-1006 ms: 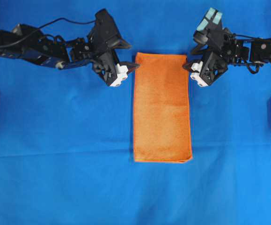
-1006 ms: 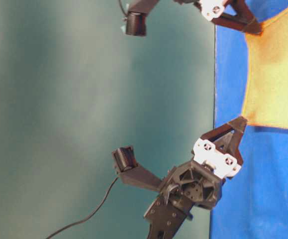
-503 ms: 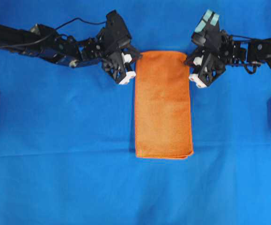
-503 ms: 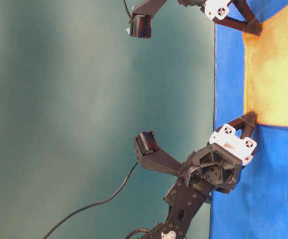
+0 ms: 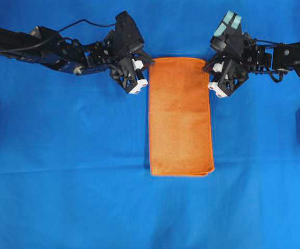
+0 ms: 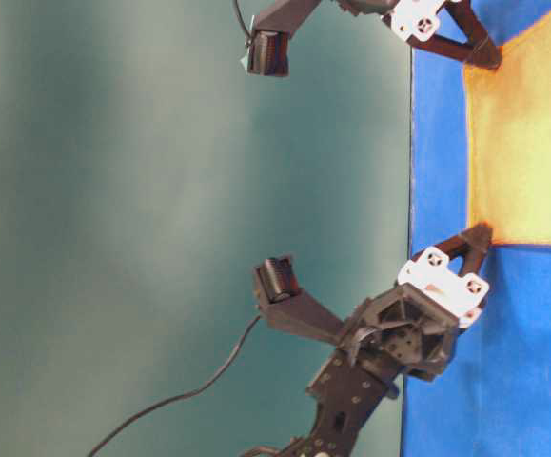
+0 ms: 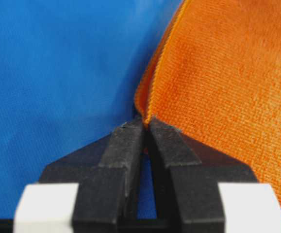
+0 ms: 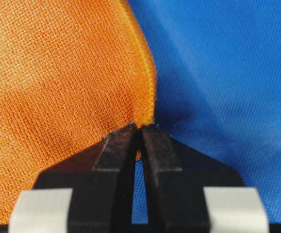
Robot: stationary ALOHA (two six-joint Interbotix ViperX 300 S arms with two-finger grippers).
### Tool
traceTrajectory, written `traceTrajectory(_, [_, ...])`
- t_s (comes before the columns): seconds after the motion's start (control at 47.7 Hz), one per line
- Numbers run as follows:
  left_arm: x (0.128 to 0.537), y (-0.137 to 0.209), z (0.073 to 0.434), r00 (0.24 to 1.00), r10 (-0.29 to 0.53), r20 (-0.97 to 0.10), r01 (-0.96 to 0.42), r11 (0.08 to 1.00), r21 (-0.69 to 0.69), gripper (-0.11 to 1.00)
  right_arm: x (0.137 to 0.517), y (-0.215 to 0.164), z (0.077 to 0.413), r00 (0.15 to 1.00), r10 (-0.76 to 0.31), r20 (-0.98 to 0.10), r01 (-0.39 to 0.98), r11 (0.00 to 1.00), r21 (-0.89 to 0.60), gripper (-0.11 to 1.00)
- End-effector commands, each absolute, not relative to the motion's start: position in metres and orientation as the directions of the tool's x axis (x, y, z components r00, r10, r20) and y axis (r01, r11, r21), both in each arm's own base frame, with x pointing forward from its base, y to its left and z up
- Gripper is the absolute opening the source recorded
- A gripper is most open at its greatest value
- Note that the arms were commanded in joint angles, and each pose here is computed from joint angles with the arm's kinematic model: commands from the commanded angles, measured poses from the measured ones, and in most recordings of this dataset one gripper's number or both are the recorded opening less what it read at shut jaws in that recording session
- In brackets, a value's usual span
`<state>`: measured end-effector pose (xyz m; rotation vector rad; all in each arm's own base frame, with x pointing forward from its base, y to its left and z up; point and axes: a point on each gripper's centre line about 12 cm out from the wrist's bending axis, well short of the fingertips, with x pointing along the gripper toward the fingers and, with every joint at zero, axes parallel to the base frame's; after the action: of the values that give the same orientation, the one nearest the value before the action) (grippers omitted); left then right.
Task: Fold the orange towel.
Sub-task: 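Pull both held corners toward the near edge, folding the towel again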
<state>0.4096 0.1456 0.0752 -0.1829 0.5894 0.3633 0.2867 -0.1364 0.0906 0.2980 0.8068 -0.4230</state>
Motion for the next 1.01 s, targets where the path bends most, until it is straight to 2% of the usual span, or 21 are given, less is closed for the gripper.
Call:
traceTrajectory(0.0, [0.411,0.147,0.103,0.799,0.294,-0.525,-0.383,0.921,-0.067,0.01,0.294,-0.139,0.107,0.653,-0.267,-0.708,0.463,0.881,0.095,0.04])
traceTrajectory(0.21, [0.407,0.146,0.119,0.807,0.296,-0.510,-0.371,0.927,-0.049,0.01,0.294,-0.141,0.121,0.672,-0.283,-0.685,0.465,0.881,0.092,0.04])
traceTrajectory(0.566, [0.406,0.142,0.127,0.812,0.291,-0.506,-0.355,0.934,-0.033,0.01,0.293,-0.140,0.126,0.677,-0.287,-0.678,0.470,0.877,0.097,0.04])
traceTrajectory(0.796, [0.406,0.113,0.152,0.826,0.234,-0.513,-0.293,0.956,-0.035,0.01,0.289,-0.118,0.146,0.707,-0.269,-0.655,0.434,0.895,0.102,0.04])
traceTrajectory(0.985, [0.401,0.078,0.163,0.834,0.165,-0.527,-0.216,0.976,-0.036,0.01,0.287,-0.084,0.160,0.727,-0.214,-0.653,0.364,0.926,0.102,0.04])
